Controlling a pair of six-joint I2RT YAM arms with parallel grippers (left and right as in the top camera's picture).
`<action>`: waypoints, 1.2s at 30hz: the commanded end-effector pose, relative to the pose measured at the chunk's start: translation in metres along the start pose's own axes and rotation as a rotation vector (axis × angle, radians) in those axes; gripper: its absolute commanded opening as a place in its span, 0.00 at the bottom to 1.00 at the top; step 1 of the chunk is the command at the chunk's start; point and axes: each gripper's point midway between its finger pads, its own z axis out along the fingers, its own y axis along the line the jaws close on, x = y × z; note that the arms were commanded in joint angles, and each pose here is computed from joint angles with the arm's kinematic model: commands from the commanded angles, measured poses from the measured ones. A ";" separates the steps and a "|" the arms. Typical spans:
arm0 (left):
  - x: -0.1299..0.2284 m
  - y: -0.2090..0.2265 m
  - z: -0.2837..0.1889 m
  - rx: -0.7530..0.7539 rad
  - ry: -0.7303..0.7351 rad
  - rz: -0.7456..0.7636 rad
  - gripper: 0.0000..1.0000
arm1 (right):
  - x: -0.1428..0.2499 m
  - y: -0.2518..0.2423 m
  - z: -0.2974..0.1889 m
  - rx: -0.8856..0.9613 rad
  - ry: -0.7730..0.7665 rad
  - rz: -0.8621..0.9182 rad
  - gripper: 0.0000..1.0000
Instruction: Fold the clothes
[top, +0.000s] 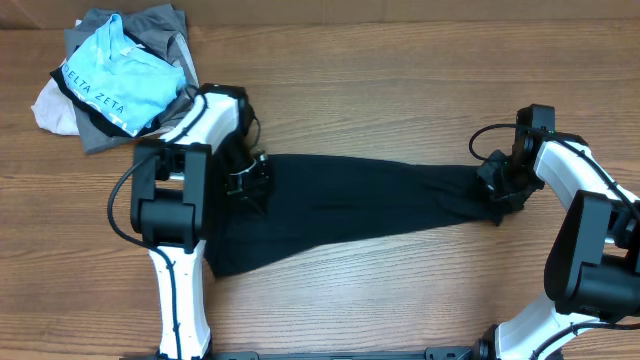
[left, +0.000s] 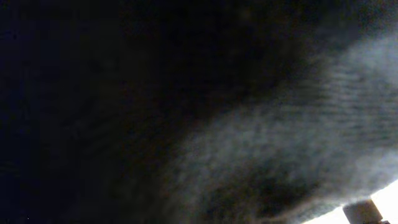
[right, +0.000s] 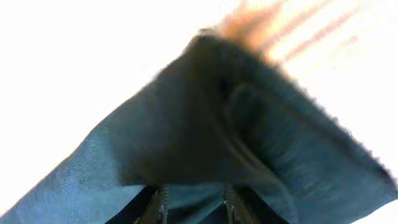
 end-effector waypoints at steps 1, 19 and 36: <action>-0.020 0.067 0.006 -0.205 -0.037 -0.094 0.04 | -0.014 -0.006 -0.001 0.028 -0.061 0.000 0.39; 0.019 0.024 -0.103 -0.156 -0.338 0.001 0.17 | -0.057 0.009 -0.112 0.024 -0.071 0.003 0.85; 0.039 0.002 -0.114 -0.045 -0.341 0.084 1.00 | -0.036 -0.017 -0.073 -0.249 0.096 -0.167 1.00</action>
